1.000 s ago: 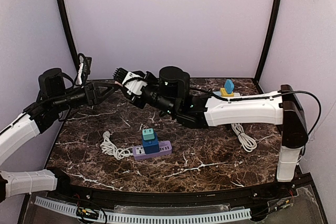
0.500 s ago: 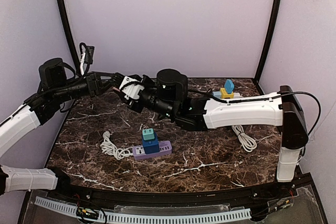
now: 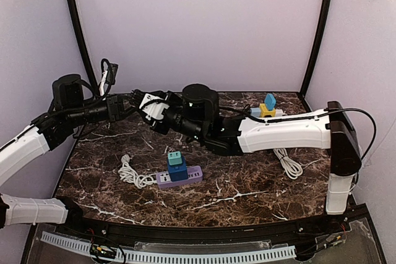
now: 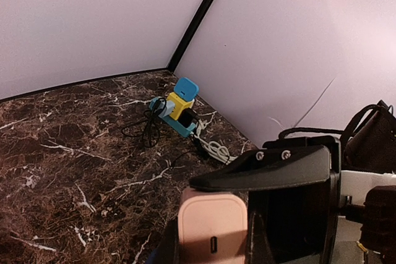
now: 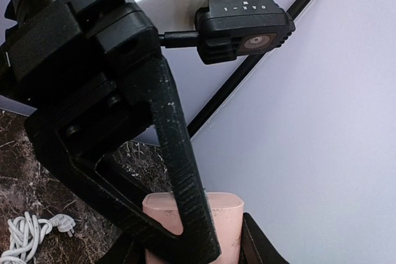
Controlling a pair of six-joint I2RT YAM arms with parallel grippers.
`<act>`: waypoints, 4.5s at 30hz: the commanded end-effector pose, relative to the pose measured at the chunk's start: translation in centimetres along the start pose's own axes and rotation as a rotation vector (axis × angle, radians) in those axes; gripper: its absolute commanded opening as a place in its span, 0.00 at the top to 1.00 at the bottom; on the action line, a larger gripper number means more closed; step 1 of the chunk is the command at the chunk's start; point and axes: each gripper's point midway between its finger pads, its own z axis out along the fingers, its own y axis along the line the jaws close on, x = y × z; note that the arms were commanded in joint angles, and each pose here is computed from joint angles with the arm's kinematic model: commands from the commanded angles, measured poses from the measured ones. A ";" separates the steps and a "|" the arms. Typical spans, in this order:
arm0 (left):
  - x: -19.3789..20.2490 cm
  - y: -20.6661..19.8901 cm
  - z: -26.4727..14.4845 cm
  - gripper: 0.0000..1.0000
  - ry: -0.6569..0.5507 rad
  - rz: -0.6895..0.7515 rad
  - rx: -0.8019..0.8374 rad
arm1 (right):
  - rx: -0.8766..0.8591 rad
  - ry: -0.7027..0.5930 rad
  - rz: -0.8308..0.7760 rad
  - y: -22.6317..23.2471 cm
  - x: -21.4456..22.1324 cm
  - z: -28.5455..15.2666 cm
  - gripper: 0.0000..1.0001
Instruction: Insert the plug
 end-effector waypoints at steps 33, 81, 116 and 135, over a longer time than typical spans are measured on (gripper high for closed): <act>7.3 -2.2 -0.4 0.99 0.249 0.707 0.181 | -0.846 0.071 0.381 5.9 3.0 -5.4 0.42; -1.6 -13.0 0.1 0.53 -0.141 0.715 0.468 | -0.446 -0.434 0.492 -3.1 -5.8 -10.8 1.00; 5.8 -3.7 2.2 0.99 0.229 1.087 0.152 | -0.421 0.175 0.281 -1.8 2.6 -9.9 0.01; 6.0 -3.2 3.2 0.99 0.250 1.074 0.148 | -0.541 0.153 0.275 2.0 2.6 -7.2 0.77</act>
